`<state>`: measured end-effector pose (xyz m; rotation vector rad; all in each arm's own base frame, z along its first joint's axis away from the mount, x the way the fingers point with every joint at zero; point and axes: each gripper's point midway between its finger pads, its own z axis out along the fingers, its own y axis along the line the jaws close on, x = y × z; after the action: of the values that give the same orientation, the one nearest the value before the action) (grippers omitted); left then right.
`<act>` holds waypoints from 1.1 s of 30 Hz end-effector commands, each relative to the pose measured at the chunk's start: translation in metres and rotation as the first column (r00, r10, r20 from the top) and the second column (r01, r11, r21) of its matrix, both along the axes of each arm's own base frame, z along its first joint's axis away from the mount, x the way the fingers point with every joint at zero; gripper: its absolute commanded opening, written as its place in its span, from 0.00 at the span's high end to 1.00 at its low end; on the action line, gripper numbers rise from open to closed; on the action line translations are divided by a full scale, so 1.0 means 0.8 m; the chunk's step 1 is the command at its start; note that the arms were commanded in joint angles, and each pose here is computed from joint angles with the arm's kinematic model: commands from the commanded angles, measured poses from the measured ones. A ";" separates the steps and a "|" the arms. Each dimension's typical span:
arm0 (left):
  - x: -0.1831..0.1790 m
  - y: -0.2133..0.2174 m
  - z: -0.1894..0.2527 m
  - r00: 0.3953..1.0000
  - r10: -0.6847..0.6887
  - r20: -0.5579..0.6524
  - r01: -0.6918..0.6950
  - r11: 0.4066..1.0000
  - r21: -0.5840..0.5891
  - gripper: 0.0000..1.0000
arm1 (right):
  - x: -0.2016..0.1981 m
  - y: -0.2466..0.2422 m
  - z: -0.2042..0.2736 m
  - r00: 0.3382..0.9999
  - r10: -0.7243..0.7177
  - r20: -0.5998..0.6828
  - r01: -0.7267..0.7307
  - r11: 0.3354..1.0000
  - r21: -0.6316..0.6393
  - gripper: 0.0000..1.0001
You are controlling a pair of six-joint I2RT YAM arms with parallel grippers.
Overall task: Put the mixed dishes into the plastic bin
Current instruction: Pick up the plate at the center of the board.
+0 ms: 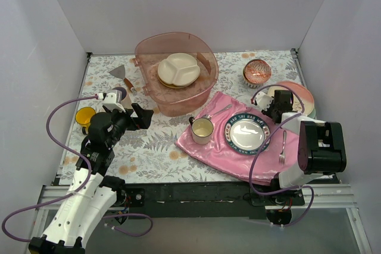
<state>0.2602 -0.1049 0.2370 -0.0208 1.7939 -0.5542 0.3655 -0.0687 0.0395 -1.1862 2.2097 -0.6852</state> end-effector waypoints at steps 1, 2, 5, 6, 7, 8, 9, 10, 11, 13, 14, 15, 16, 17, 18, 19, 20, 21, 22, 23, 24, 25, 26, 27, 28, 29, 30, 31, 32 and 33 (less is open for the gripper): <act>0.004 0.006 -0.001 1.000 0.019 0.014 -0.020 1.000 0.017 0.02 | -0.006 0.002 -0.011 1.000 0.022 0.012 -0.021 1.000 -0.009 0.58; 0.005 0.006 -0.001 1.000 0.021 0.012 -0.021 1.000 0.019 0.02 | -0.007 0.002 -0.011 1.000 0.022 0.015 -0.021 1.000 -0.009 0.59; 0.005 0.005 -0.002 1.000 0.019 0.010 -0.020 1.000 0.018 0.02 | -0.010 0.001 -0.011 0.999 0.023 0.031 -0.022 1.000 -0.014 0.63; 0.005 0.005 -0.003 1.000 0.019 0.005 -0.020 1.000 0.019 0.02 | -0.010 0.002 -0.011 0.999 0.026 0.033 -0.026 1.000 -0.013 0.67; 0.005 0.006 -0.002 1.000 0.021 0.009 -0.021 1.000 0.020 0.02 | -0.011 0.002 -0.013 0.999 0.028 0.033 -0.027 1.000 -0.013 0.69; 0.006 0.006 -0.004 1.000 0.021 0.004 -0.021 1.000 0.020 0.02 | -0.012 0.003 -0.011 0.999 0.026 0.044 -0.026 1.000 -0.013 0.71; 0.006 0.006 -0.003 1.000 0.021 0.005 -0.021 1.000 0.019 0.02 | -0.013 0.002 -0.010 0.998 0.027 0.049 -0.026 1.000 -0.013 0.77; 0.005 0.005 -0.004 1.000 0.018 0.002 -0.018 1.000 0.020 0.02 | -0.013 0.002 -0.008 0.998 0.029 0.059 -0.028 0.999 -0.015 0.80; 0.006 0.006 -0.004 1.000 0.021 0.002 -0.021 1.000 0.020 0.02 | -0.015 0.002 -0.004 0.997 0.030 0.072 -0.029 0.999 -0.017 0.82; 0.006 0.006 -0.004 1.000 0.021 0.004 -0.021 1.000 0.020 0.02 | -0.014 0.003 0.003 0.995 0.037 0.096 -0.036 0.999 -0.019 0.89; 0.006 0.005 -0.005 1.000 0.019 0.001 -0.019 1.000 0.020 0.02 | -0.013 0.003 0.012 0.992 0.038 0.120 -0.036 0.999 -0.020 0.92; 0.006 0.005 -0.005 1.000 0.019 0.001 -0.019 1.000 0.020 0.02 | -0.013 0.003 0.016 0.990 0.039 0.133 -0.037 0.999 -0.022 0.96; 0.005 0.005 -0.004 1.000 0.018 0.002 -0.018 1.000 0.020 0.02 | -0.013 0.003 0.020 0.989 0.042 0.144 -0.039 0.999 -0.023 0.98; 0.006 0.005 -0.005 1.000 0.016 0.001 -0.016 1.000 0.020 0.02 | -0.012 0.003 0.029 0.985 0.046 0.165 -0.042 0.999 -0.029 0.99; 0.006 0.004 -0.005 1.000 0.017 0.000 -0.017 1.000 0.018 0.02 | -0.011 0.003 0.035 0.983 0.047 0.179 -0.042 0.999 -0.031 0.99; 0.006 0.005 -0.005 1.000 0.020 0.000 -0.020 1.000 0.019 0.02 | -0.011 0.003 0.039 0.981 0.046 0.188 -0.041 0.999 -0.031 0.99; 0.006 0.005 -0.004 1.000 0.018 0.003 -0.018 1.000 0.018 0.02 | -0.009 0.003 0.049 0.977 0.049 0.209 -0.043 0.999 -0.034 0.99; 0.005 0.005 -0.004 1.000 0.018 0.002 -0.018 1.000 0.018 0.02 | -0.009 0.003 0.053 0.975 0.051 0.215 -0.044 0.998 -0.036 0.99; 0.006 0.005 -0.004 1.000 0.016 0.003 -0.016 1.000 0.019 0.02 | -0.008 0.003 0.059 0.972 0.052 0.227 -0.046 0.998 -0.034 0.99; 0.005 0.004 -0.004 1.000 0.017 0.003 -0.017 1.000 0.018 0.02 | -0.007 0.004 0.068 0.968 0.056 0.244 -0.048 0.998 -0.039 0.99; 0.005 0.005 -0.004 1.000 0.018 0.002 -0.018 1.000 0.020 0.02 | -0.006 0.003 0.073 0.966 0.057 0.252 -0.048 0.998 -0.042 0.99; 0.005 0.005 -0.004 1.000 0.018 0.003 -0.018 1.000 0.018 0.02 | -0.005 0.002 0.079 0.963 0.060 0.263 -0.049 0.998 -0.049 0.99; 0.005 0.005 -0.004 1.000 0.018 0.003 -0.018 1.000 0.019 0.02 | -0.005 0.002 0.087 0.959 0.059 0.277 -0.046 0.998 -0.053 0.99; 0.005 0.005 -0.003 1.000 0.016 0.005 -0.017 1.000 0.019 0.02 | -0.004 0.001 0.092 0.956 0.065 0.285 -0.049 0.997 -0.064 0.99; 0.005 0.005 -0.003 1.000 0.016 0.005 -0.017 1.000 0.019 0.02 | -0.003 0.000 0.097 0.953 0.067 0.295 -0.048 0.996 -0.071 0.99; 0.005 0.005 -0.004 1.000 0.017 0.003 -0.017 1.000 0.018 0.02 | -0.002 -0.001 0.104 0.949 0.066 0.309 -0.045 0.996 -0.077 0.99; 0.005 0.005 -0.004 1.000 0.018 0.003 -0.018 1.000 0.018 0.02 | -0.001 0.000 0.109 0.946 0.075 0.315 -0.050 0.995 -0.086 0.99; 0.005 0.004 -0.004 1.000 0.015 0.003 -0.015 1.000 0.017 0.02 | -0.001 -0.002 0.113 0.944 0.073 0.323 -0.046 0.995 -0.091 0.99; 0.005 0.005 -0.003 1.000 0.016 0.005 -0.016 1.000 0.019 0.02 | 0.000 -0.002 0.121 0.938 0.073 0.339 -0.043 0.995 -0.094 0.99; 0.005 0.005 -0.004 1.000 0.017 0.003 -0.017 1.000 0.018 0.02 | 0.000 -0.003 0.126 0.935 0.075 0.346 -0.044 0.994 -0.097 0.99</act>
<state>0.2622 -0.1045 0.2334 -0.0257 1.8073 -0.5477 0.3511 -0.0689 0.0947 -1.1389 1.9740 -0.8219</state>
